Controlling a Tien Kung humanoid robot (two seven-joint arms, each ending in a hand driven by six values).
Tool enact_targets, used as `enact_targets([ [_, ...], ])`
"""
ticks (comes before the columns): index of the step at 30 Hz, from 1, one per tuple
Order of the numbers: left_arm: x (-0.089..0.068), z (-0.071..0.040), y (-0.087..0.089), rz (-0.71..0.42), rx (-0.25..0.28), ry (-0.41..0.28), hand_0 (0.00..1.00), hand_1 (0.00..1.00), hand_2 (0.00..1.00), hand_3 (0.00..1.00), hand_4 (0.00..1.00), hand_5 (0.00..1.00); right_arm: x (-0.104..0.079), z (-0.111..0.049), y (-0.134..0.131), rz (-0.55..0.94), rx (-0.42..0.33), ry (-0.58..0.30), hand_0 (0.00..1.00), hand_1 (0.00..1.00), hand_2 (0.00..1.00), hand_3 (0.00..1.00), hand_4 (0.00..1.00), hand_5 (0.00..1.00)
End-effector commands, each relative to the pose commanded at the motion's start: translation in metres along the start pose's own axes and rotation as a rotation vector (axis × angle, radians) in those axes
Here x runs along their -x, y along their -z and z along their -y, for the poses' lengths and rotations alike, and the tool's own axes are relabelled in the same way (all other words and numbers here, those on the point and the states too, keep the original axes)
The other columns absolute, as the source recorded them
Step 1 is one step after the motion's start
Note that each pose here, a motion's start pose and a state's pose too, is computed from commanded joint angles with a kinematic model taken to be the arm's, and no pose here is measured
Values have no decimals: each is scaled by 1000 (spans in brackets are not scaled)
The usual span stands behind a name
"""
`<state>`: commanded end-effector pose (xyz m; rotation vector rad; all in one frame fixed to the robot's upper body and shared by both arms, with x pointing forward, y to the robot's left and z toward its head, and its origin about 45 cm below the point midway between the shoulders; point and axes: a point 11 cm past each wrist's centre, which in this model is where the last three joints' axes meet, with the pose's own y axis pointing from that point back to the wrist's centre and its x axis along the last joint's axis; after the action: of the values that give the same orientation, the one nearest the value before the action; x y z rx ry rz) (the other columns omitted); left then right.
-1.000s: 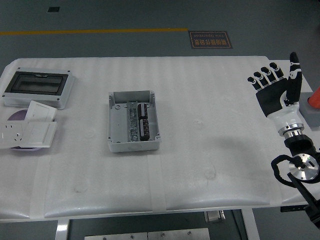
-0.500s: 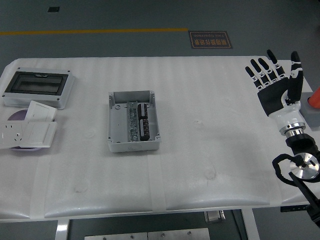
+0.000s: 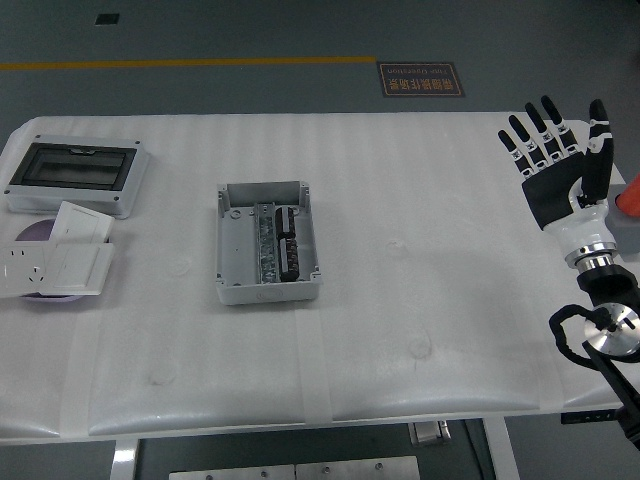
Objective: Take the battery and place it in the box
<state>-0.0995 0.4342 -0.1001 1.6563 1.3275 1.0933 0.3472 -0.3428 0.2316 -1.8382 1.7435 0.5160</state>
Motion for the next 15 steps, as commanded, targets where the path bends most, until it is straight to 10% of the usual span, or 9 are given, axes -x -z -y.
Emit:
enact_targets([
  [15, 2, 1, 2, 1, -1, 3, 697, 707, 619, 731, 697, 368, -18, -1, 50, -37, -142, -49, 865, 835, 866, 810, 905, 862],
])
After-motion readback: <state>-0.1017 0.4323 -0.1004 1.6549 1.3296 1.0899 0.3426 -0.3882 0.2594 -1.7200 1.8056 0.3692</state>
